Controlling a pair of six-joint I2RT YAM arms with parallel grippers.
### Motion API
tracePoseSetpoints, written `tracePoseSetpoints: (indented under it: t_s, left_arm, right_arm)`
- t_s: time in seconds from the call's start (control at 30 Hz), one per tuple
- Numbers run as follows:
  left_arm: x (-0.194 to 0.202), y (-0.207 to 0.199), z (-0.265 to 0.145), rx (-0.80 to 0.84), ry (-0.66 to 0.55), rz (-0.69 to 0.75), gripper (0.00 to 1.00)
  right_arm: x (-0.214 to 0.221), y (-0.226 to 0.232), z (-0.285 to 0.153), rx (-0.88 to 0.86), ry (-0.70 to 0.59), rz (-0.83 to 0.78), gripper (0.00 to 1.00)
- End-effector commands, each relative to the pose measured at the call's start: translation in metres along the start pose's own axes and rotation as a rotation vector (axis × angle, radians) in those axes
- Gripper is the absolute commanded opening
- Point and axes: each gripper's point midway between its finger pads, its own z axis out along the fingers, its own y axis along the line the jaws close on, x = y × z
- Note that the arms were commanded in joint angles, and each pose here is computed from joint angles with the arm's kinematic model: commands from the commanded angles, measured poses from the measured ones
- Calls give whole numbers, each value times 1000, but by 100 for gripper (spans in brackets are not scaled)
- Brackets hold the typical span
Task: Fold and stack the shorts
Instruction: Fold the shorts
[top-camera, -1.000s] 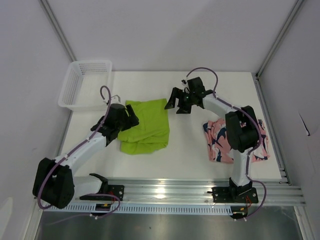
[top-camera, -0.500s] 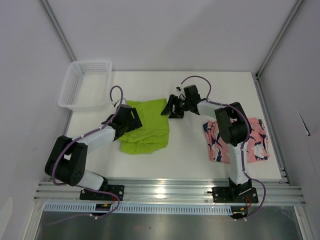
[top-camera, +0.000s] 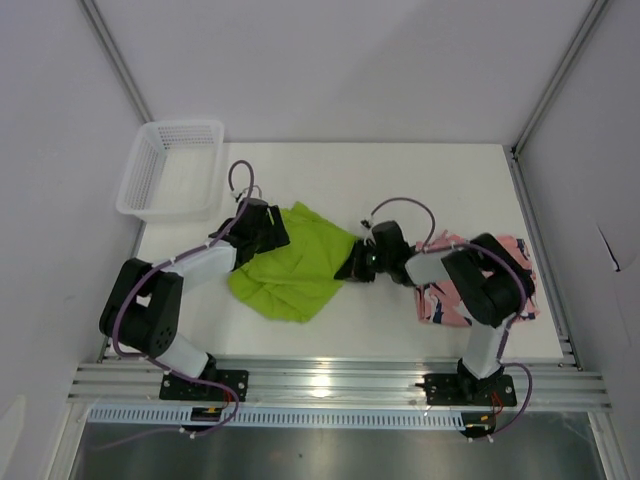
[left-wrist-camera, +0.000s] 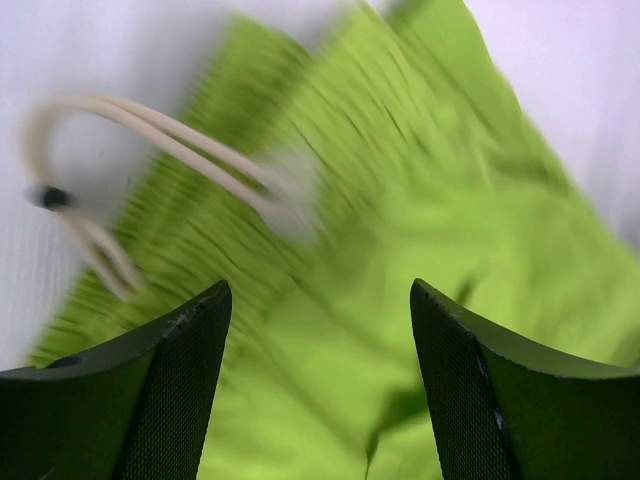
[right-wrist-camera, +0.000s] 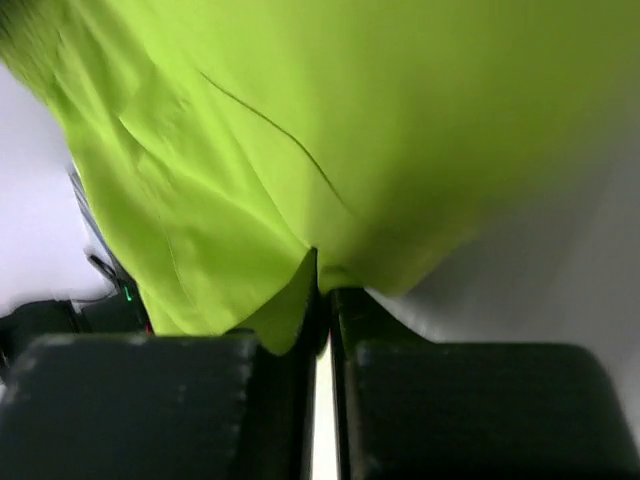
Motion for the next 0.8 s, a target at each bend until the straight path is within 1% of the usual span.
tracePoseSetpoints:
  t_s: [0.0,0.07,0.1,0.13,0.17,0.2,0.27,0.3,0.33,0.37,0.4,0.43,0.47,0.5,0.53,0.57,0.6,0.63,0.67,0.7,0.73,0.77]
  left_arm:
    - [-43,-32,-13,104,-79,39,75]
    - [-46,-40,-24,135,-51,55,77]
    - [-51,-43,-29,141,-53,62,77]
    - [-59,-48,-39,160,-65,65,78]
    - [-61,-49,-45,165,-68,68,80]
    - [-58,-45,-51,154,-51,68,81]
    - [-66,-44,-70,151,-81,60,84]
    - [-60,-36,-76,121,-61,56,86]
    - [-58,-30,-80,99,-58,51,87]
    - [-63,-26,-92,85,-85,34,88]
    - [-53,-17,-96,58,-56,30,89]
    - [-49,-14,-101,51,-51,21,89]
    - [-45,-9,-108,45,-55,-5,90]
    - [-34,-2,-109,30,-36,-19,90]
    - [-29,2,-112,20,-24,-35,91]
    - [-9,13,-109,-5,14,-65,92]
    - [-7,14,-115,7,5,-88,92]
    - [-1,16,-118,8,13,-104,93]
    - [19,27,-115,-18,48,-132,96]
    - [20,28,-120,-10,34,-150,98]
    - [24,31,-122,-12,36,-160,99]
    - [41,42,-120,-47,68,-173,99]
  right_arm:
    - [50,17,-21,39,-88,-17,15]
    - [81,12,-29,104,-73,-50,30]
    - [101,26,-36,95,-46,-100,47]
    - [104,27,-40,116,-63,-126,54]
    - [105,33,-45,120,-64,-150,59]
    - [107,37,-56,140,-59,-172,70]
    - [94,50,-68,131,-75,-226,84]
    - [91,56,-80,125,-72,-244,88]
    - [83,52,-88,147,-72,-268,93]
    - [78,54,-94,144,-70,-289,99]
    - [71,60,-102,135,-62,-302,99]
    - [65,59,-106,140,-61,-310,99]
    - [49,52,-111,157,-77,-314,99]
    - [40,54,-114,153,-77,-310,100]
    - [39,51,-112,135,-51,-311,99]
    - [29,46,-114,134,-62,-331,100]
    - [26,50,-115,107,-53,-339,99]
    - [22,48,-115,105,-49,-337,99]
    - [9,41,-120,111,-70,-336,99]
    - [6,40,-122,94,-66,-337,100]
    - [-2,41,-124,88,-74,-341,99]
    - [-10,30,-124,108,-70,-324,99]
